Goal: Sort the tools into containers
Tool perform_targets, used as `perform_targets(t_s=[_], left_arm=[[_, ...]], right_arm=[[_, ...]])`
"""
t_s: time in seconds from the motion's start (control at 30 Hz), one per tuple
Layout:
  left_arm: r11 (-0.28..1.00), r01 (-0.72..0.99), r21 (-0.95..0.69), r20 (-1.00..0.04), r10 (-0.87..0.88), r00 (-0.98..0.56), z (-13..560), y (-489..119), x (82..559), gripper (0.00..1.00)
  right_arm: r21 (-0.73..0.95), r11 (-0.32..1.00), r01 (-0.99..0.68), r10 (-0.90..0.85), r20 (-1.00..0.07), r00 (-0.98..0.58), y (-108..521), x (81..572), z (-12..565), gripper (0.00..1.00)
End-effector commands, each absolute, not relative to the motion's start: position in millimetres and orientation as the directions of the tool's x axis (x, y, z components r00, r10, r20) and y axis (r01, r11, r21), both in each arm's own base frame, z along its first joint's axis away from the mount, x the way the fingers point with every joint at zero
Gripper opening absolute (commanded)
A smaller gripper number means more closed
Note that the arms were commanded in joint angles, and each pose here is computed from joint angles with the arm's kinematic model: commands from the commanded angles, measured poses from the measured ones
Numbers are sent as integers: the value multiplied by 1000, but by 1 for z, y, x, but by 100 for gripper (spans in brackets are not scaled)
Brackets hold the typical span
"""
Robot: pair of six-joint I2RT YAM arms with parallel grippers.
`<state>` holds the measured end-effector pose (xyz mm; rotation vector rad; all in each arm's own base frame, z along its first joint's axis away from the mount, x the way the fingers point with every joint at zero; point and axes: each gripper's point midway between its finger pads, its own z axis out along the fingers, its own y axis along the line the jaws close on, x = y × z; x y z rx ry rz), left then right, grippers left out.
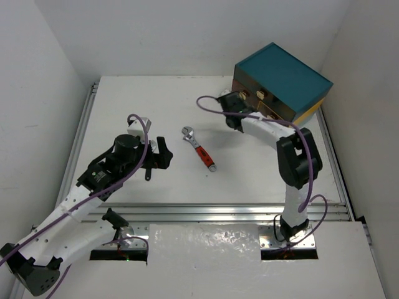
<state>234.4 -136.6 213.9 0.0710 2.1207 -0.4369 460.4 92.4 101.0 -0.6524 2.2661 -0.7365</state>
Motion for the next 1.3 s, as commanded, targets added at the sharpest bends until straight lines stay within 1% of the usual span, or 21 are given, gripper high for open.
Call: perform_targets(t_s=[0.0, 0.03, 0.07, 0.1, 0.2, 0.23, 0.27, 0.3, 0.53, 0.63, 0.67, 0.73, 0.8, 0.83, 0.9, 0.97, 1.1, 1.13, 1.17, 1.2, 1.27], left_arm=[[929, 228, -290, -841, -134, -523, 224, -139, 239, 100], [929, 229, -291, -843, -135, -521, 225, -139, 239, 100], [928, 231, -293, -843, -136, -521, 225, -139, 239, 100], [928, 232, -293, -842, -135, -523, 225, -139, 238, 100], [923, 243, -298, -843, -135, -521, 226, -140, 237, 100], [922, 247, -299, -844, -135, -519, 227, -141, 237, 100], [919, 254, -302, -845, -134, -519, 227, -142, 236, 100], [918, 257, -303, -844, -133, -520, 227, -142, 236, 100], [909, 279, -311, -850, -135, -508, 232, -145, 233, 100], [906, 286, -312, -853, -134, -505, 233, -145, 232, 100], [905, 288, -313, -853, -135, -504, 233, -145, 232, 100], [904, 290, -315, -854, -136, -503, 234, -146, 232, 100], [904, 291, -313, -853, -133, -505, 233, -146, 232, 100], [903, 293, -314, -853, -133, -504, 234, -146, 231, 100], [903, 295, -314, -853, -132, -504, 234, -146, 231, 100], [902, 297, -315, -854, -133, -503, 234, -146, 231, 100], [900, 300, -317, -857, -136, -497, 236, -146, 230, 100], [900, 300, -317, -857, -136, -497, 236, -146, 230, 100], [899, 301, -318, -858, -138, -495, 237, -146, 230, 100], [900, 298, -317, -857, -137, -497, 236, -146, 230, 100], [900, 300, -317, -857, -136, -497, 236, -146, 230, 100]], right_arm=[[-701, 661, -268, -691, -430, -581, 128, 476, 96, 49], [-720, 641, -266, -701, -409, -584, 129, 484, 94, 55], [-748, 598, -287, -721, -346, -601, 125, 487, 71, 57], [-792, 551, -261, -729, -306, -612, 117, 490, 69, 62], [-887, 420, -195, -772, -235, -590, 107, 507, 67, 74], [-914, 377, -152, -792, -233, -564, 106, 517, 76, 81], [-930, 346, -123, -795, -221, -565, 103, 521, 80, 82], [-951, 282, -128, -804, -162, -572, 100, 523, 79, 83], [-957, 229, -180, -780, -70, -622, 82, 534, 42, 82], [-947, 239, -213, -763, -48, -644, 73, 529, 27, 82], [-944, 265, -198, -750, -73, -657, 70, 529, 25, 81], [-935, 279, -221, -734, -59, -676, 63, 523, 21, 80], [-930, 296, -216, -715, -66, -696, 57, 519, 19, 78], [-927, 318, -197, -700, -89, -708, 54, 518, 19, 73], [-918, 332, -218, -688, -78, -721, 52, 512, 15, 68], [-907, 370, -203, -668, -107, -737, 50, 511, 12, 61], [-887, 396, -238, -643, -83, -762, 47, 503, -1, 30], [-879, 411, -243, -639, -87, -765, 48, 501, -3, 26], [-864, 457, -213, -620, -138, -772, 54, 502, -3, 23], [-836, 486, -255, -622, -126, -772, 58, 496, -8, 22], [-760, 585, -284, -605, -176, -776, 77, 489, -10, 16]])
